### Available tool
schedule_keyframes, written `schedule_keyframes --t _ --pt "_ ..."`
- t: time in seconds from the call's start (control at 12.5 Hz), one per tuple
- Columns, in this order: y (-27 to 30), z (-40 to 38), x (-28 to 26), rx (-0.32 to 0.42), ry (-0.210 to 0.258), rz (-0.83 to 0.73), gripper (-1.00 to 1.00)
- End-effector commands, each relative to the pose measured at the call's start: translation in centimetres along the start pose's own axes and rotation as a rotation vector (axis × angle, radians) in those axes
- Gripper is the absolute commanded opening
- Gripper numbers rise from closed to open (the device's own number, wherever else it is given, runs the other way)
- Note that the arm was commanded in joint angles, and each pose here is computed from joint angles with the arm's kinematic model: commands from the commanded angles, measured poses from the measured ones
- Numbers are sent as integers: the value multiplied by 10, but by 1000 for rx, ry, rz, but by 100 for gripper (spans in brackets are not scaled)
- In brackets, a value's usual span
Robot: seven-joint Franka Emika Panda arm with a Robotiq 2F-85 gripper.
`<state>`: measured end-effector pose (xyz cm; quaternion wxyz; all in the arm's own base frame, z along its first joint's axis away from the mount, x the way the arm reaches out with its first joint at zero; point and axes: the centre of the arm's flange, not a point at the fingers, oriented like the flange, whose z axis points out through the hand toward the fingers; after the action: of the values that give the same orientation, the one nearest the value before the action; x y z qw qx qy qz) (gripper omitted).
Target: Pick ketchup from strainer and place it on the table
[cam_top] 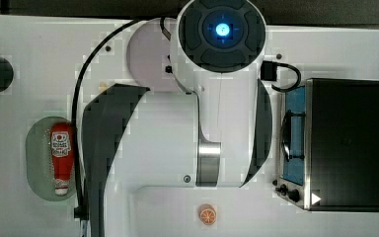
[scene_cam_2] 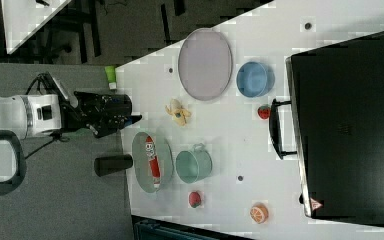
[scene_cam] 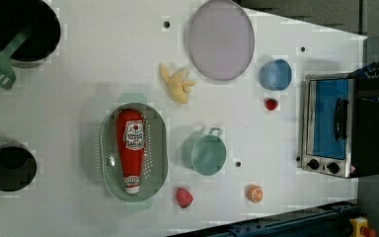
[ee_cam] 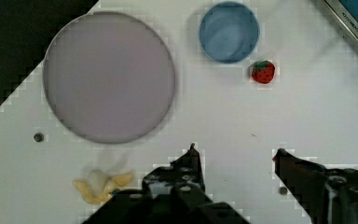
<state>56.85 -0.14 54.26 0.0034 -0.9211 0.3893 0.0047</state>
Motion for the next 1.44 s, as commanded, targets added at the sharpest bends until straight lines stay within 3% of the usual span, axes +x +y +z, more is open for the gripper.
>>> schedule_keyframes --t 0.08,0.24,0.48,0.8,1.28,1.44 --pt "53 -45 -69 -59 -30 52 58" --pt "34 -42 -82 -49 -22 10 99" --pt "-22 -29 -128 -25 15 -125 100" --pt "-94 7 -211 -14 21 -334 100" --pt "-154 93 -329 -31 -77 -597 100" --pt "-160 129 -354 -12 -89 -656 100"
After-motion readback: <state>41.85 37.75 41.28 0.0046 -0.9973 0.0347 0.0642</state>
